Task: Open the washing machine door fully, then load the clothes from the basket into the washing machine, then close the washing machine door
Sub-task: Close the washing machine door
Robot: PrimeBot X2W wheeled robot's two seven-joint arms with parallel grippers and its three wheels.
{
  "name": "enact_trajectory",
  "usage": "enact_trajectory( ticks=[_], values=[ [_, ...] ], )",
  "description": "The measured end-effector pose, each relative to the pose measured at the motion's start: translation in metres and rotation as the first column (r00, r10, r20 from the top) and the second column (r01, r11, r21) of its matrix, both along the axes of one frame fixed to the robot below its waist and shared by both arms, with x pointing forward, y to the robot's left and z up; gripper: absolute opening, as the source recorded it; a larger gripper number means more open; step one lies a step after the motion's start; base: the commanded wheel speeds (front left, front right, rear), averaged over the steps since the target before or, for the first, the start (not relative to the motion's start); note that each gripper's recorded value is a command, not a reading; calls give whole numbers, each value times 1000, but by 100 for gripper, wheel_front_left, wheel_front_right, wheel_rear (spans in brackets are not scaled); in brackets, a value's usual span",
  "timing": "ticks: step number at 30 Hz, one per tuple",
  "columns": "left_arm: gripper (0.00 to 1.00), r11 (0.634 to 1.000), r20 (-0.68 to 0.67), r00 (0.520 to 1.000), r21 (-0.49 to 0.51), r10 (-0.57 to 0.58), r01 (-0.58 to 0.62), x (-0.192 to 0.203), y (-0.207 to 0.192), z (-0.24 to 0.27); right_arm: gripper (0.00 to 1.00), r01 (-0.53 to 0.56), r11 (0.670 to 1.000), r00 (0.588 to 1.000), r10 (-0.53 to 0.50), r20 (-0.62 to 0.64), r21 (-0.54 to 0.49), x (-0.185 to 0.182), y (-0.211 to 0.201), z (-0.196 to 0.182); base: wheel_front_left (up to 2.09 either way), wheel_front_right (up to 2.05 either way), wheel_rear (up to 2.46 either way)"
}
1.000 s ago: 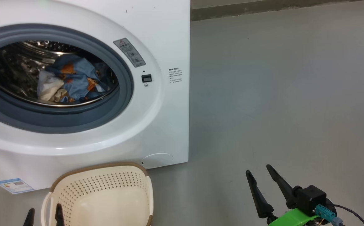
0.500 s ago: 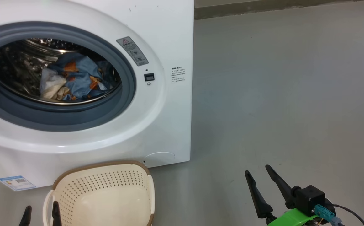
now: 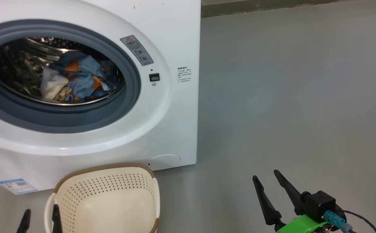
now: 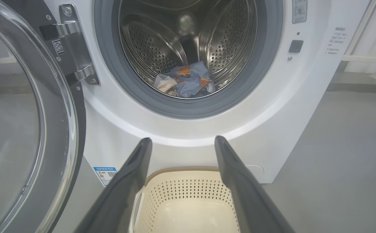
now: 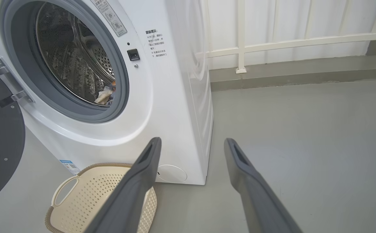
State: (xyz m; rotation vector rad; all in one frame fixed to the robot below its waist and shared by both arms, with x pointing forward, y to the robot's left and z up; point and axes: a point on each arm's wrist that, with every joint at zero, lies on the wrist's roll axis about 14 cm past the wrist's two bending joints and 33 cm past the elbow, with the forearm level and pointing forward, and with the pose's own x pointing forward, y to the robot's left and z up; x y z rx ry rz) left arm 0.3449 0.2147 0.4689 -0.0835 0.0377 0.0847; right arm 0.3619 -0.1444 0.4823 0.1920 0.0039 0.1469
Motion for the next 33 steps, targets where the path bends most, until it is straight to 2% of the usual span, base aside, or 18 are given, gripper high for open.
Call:
enact_trajectory(
  ticks=[19,33],
  values=[
    [100,1000,24,1000,18,-6,6,4,-1,7,100,3,1000,1000,-3,1,0,-2,-1,1,-152,152,0],
    [100,1000,52,999,21,-15,14,0,-3,16,100,0,1000,1000,0,21,0,-4,0,7,-23,23,0]
  ],
)
